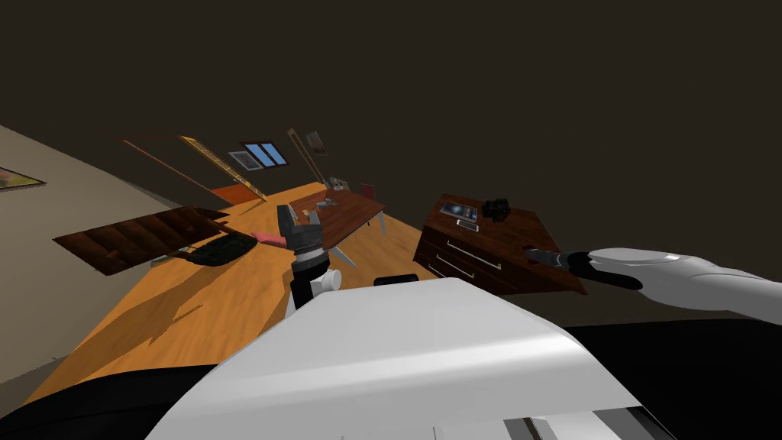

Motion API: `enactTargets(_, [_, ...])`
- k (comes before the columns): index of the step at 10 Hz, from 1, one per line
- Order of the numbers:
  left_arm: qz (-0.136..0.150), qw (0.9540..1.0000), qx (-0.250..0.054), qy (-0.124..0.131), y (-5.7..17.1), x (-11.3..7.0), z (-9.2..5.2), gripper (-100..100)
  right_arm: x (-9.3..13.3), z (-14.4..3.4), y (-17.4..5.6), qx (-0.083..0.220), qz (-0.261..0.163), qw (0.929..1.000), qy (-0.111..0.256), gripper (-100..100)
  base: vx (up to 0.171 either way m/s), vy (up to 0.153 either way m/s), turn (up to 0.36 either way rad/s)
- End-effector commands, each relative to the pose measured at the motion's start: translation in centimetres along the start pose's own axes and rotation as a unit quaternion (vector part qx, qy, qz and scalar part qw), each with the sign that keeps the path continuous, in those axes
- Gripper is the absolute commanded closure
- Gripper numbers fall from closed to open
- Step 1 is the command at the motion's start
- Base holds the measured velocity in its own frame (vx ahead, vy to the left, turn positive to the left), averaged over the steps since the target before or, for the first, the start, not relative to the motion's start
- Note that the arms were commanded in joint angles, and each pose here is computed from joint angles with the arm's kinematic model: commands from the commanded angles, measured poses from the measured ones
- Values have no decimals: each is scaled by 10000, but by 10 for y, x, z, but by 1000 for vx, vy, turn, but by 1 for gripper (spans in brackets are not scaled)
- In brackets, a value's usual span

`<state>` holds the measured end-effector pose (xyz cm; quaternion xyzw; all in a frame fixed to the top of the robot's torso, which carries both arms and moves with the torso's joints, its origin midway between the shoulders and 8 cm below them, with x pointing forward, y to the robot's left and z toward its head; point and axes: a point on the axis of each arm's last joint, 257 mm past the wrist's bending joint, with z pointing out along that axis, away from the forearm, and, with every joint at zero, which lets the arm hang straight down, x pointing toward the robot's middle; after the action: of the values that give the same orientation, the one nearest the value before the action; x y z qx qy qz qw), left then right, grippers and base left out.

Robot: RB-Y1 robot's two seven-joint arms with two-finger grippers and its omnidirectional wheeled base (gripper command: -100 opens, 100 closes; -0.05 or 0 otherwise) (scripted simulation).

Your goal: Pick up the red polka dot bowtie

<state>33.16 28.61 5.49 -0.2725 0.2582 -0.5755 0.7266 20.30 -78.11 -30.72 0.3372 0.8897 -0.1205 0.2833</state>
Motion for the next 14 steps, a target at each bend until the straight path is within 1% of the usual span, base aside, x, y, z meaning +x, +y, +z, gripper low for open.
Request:
enactTargets(1, [0, 10000, 0, 0, 0, 0, 0, 0, 0, -2, 9, -104, -94, 9999, 15, 100, 129, -5, -214])
enactTargets(3, [0, 10000, 0, 0, 0, 0, 0, 0, -1, -3, 10, -130, -175, 9998, -6, 100, 67, -2, -41])
enactTargets(4, [0, 10000, 1, 0, 0, 0, 0, 0, -1, -5, 18, -215, -215, 9995, 9, 100, 66, -7, -152])
enactTargets(6, [0, 10000, 0, 0, 0, 0, 0, 0, -2, -5, 19, -234, -308, 9993, -10, 100, 54, 2, -83])
enactTargets(7, [0, 10000, 1, 0, 0, 0, 0, 0, -1, -7, 26, -316, -351, 9989, 6, 100, 77, 0, -180])
enactTargets(9, [0, 10000, 0, 0, 0, 0, 0, 0, -2, -7, 27, -333, -439, 9985, -14, 100, 55, 2, -68])
enactTargets(10, [-1, 10000, 1, 0, 0, 0, 0, 0, -1, -10, 35, -413, -472, 9980, 2, 100, 82, 1, -163])
enactTargets(12, [0, 10000, 0, 0, 0, 0, 0, 0, -2, -10, 35, -427, -568, 9975, -19, 100, 52, -3, -74])
enactTargets(13, [-1, 10000, 1, 0, 0, 0, 0, 0, -1, -13, 42, -503, -606, 9969, 1, 100, 75, -6, -168])
enactTargets(14, [0, 10000, 0, 0, 0, 0, 0, 0, -2, -13, 43, -517, -639, 9966, -20, 100, 76, 7, -142])
